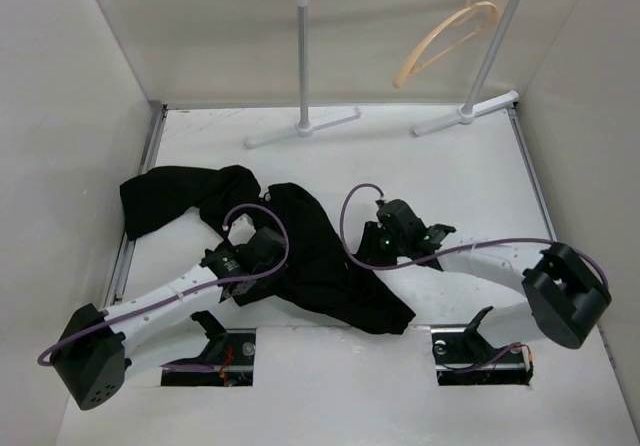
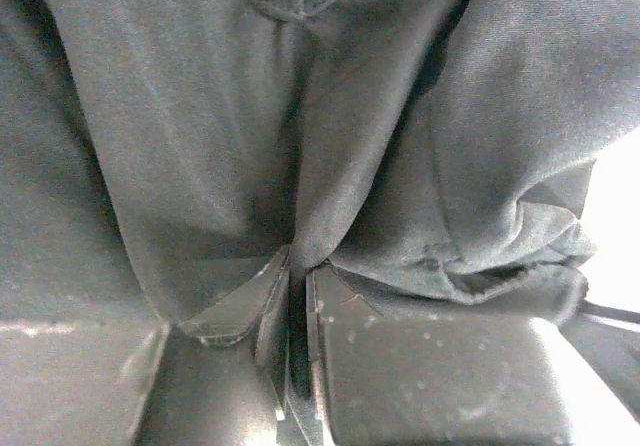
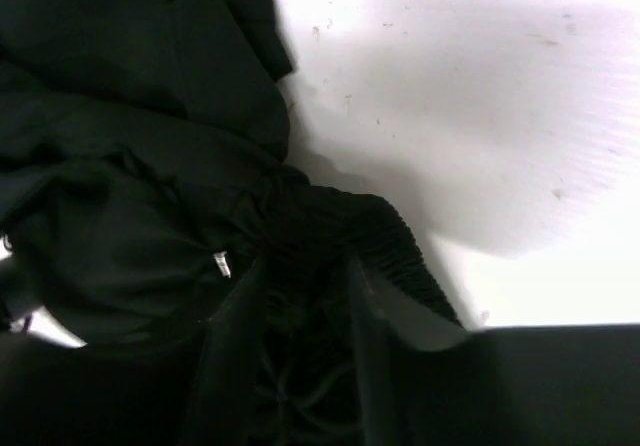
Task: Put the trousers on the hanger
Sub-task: Flatten out the trousers at the center of the board.
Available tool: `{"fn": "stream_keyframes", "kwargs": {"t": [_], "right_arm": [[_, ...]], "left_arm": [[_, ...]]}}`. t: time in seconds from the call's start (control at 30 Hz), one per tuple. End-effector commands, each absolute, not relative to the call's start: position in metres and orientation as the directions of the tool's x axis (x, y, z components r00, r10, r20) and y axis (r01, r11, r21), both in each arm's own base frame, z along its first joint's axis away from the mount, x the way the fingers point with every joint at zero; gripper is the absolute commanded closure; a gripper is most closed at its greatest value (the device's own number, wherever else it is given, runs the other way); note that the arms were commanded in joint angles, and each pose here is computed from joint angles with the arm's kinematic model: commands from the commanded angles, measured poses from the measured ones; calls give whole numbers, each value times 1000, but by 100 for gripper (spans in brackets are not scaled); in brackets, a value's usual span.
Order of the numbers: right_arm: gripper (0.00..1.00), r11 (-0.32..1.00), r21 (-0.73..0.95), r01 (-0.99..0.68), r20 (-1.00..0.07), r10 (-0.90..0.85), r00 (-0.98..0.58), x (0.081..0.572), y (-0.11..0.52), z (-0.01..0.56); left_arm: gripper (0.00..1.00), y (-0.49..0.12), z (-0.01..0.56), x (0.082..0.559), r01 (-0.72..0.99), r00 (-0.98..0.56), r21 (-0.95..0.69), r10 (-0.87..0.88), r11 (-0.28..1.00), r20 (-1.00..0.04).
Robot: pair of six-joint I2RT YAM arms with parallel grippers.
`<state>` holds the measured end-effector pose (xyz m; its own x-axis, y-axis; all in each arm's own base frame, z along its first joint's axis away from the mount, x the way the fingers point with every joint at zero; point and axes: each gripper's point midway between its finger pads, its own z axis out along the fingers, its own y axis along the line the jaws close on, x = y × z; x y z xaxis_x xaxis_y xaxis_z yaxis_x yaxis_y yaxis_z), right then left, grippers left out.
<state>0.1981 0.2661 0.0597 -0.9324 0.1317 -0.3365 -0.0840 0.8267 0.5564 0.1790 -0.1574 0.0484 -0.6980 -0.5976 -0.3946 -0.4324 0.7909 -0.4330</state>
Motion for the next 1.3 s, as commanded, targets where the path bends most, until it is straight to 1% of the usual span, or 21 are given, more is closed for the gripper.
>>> {"fn": "stream_keyframes", "kwargs": {"t": [0.0,0.03,0.13,0.2,0.3,0.33,0.4,0.47,0.5,0.57,0.63,0.77,0.87,1.0,1.07,1.13,1.23,1.27], "right_arm": [[65,737,656,-166,-395,147,-907,218,299,95],[73,731,663,-163,-402,165,-901,221,300,99],[88,708,686,-171,-442,218,-870,223,295,123],[94,686,710,-158,-463,286,-839,226,283,145],[96,648,752,-118,-488,428,-761,239,244,192],[96,641,760,-109,-500,468,-728,244,230,207],[96,631,770,-93,-537,562,-629,257,194,247],[96,638,768,-46,-558,633,-537,272,159,272],[96,642,766,-20,-567,660,-493,280,143,280],[96,651,758,42,-574,696,-432,299,119,282],[96,659,747,88,-585,715,-384,320,103,282],[96,690,714,118,-635,709,-308,359,85,297],[96,715,686,136,-671,693,-264,375,76,309],[96,725,670,157,-687,686,-239,378,67,312],[96,718,673,177,-680,695,-234,376,59,308],[96,722,666,188,-683,691,-235,374,55,304],[96,717,659,226,-685,697,-213,370,38,302],[96,713,659,241,-685,700,-201,370,30,301]], "left_arm": [[93,-165,70,192,-412,-670,-467,-608,782,-426],[93,-165,73,194,-408,-666,-469,-607,783,-433],[93,-164,86,204,-391,-651,-467,-598,793,-468],[93,-164,106,220,-369,-628,-472,-589,801,-509],[90,-174,154,260,-308,-581,-494,-572,813,-580],[85,-182,177,276,-272,-563,-505,-561,819,-607],[68,-201,221,305,-177,-539,-509,-515,843,-666],[52,-214,255,318,-107,-517,-490,-470,865,-716],[48,-215,263,318,-98,-507,-488,-466,867,-725],[45,-203,261,311,-121,-494,-481,-473,868,-730],[45,-184,243,299,-167,-499,-464,-480,870,-722],[46,-129,173,257,-346,-552,-384,-517,856,-655],[46,-95,129,229,-445,-577,-316,-538,838,-615],[45,-83,91,215,-501,-616,-286,-569,817,-545],[45,-91,77,218,-491,-638,-296,-570,819,-518],[51,-102,66,221,-476,-666,-302,-563,826,-489],[63,-104,47,218,-482,-708,-241,-537,842,-460],[69,-104,42,216,-482,-717,-225,-529,847,-454]]}}
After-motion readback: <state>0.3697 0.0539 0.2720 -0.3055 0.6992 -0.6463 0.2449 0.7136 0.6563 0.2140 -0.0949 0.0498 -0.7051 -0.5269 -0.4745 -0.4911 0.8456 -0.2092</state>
